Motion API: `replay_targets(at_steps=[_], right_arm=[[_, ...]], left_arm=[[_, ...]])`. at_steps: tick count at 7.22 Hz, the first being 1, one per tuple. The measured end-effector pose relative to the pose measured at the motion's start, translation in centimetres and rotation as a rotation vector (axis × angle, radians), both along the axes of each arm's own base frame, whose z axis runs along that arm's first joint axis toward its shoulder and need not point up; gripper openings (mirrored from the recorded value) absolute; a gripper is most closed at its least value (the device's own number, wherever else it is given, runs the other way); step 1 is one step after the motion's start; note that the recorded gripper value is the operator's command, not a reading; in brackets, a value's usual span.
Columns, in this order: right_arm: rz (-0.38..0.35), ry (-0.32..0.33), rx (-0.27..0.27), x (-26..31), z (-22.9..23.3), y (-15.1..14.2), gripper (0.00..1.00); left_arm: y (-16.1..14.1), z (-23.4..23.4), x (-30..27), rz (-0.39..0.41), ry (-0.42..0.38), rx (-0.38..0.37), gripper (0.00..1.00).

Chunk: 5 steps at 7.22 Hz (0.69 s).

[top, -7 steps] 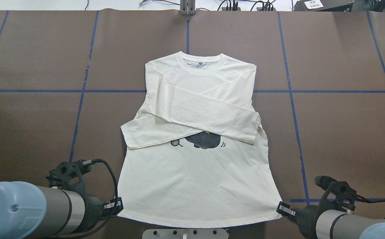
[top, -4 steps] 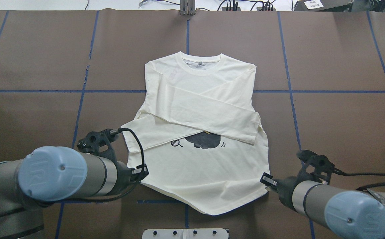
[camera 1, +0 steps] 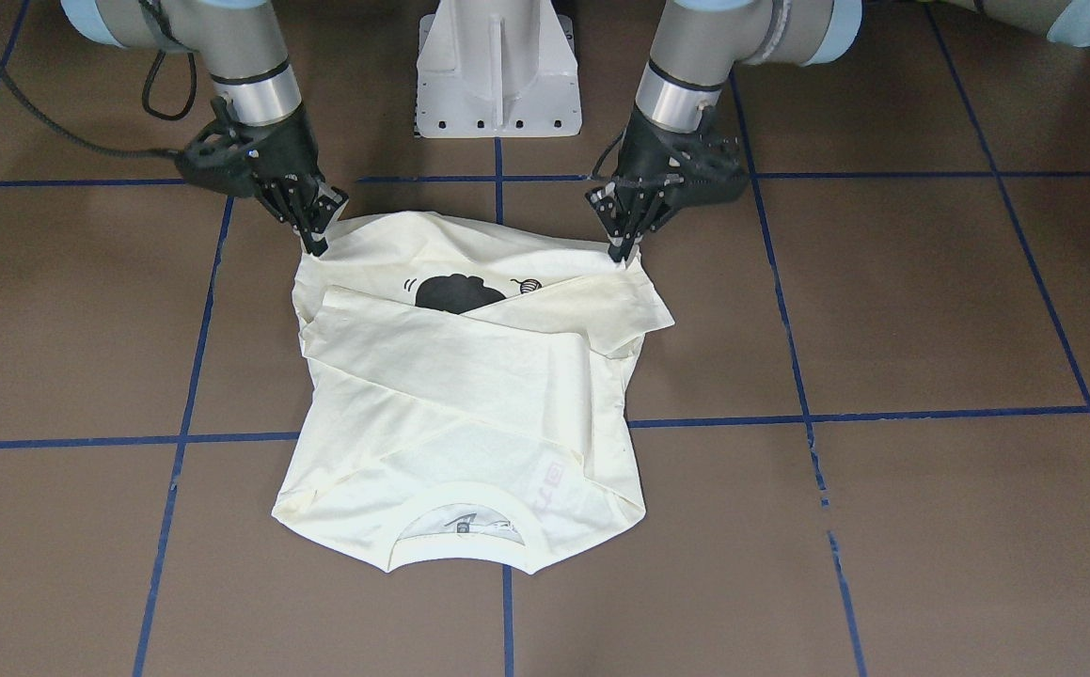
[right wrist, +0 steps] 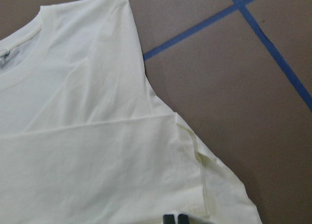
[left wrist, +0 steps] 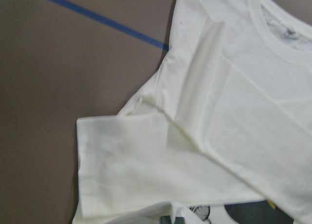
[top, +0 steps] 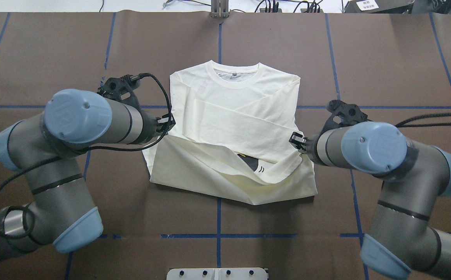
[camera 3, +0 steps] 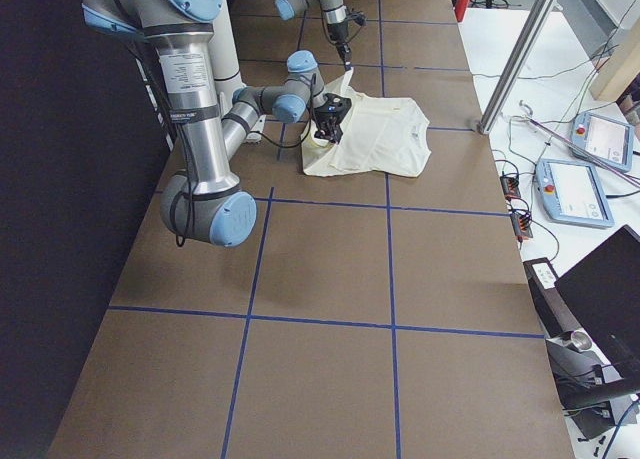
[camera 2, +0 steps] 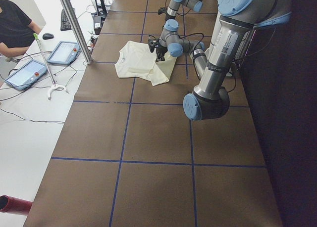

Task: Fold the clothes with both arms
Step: 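Lift the hem with both grippers and fold it toward the collar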

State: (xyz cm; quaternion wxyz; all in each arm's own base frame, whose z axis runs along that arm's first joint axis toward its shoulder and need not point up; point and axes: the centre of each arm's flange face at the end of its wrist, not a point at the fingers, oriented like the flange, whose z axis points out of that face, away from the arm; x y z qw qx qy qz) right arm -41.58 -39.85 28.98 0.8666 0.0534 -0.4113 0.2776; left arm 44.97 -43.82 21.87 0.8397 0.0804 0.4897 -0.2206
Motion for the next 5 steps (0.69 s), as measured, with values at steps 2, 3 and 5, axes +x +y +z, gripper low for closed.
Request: replay_targets(at_steps=[2, 3, 5], right_arm=[[-0.001, 0.083, -0.005, -0.7, 0.6, -11.7, 0.0], [-0.01, 0.106, -0.025, -0.7, 0.9, -16.3, 0.0], [-0.011, 0.12, -0.051, -2.4, 2.5, -23.2, 0.0]], left_arm=[[-8.3, 3.8, 0.0, -0.063, -0.035, 0.058, 0.0], [-10.7, 6.0, 0.2, -0.084, -0.049, 0.074, 0.0], [-13.3, 8.3, 1.2, -0.121, -0.068, 0.093, 0.0]])
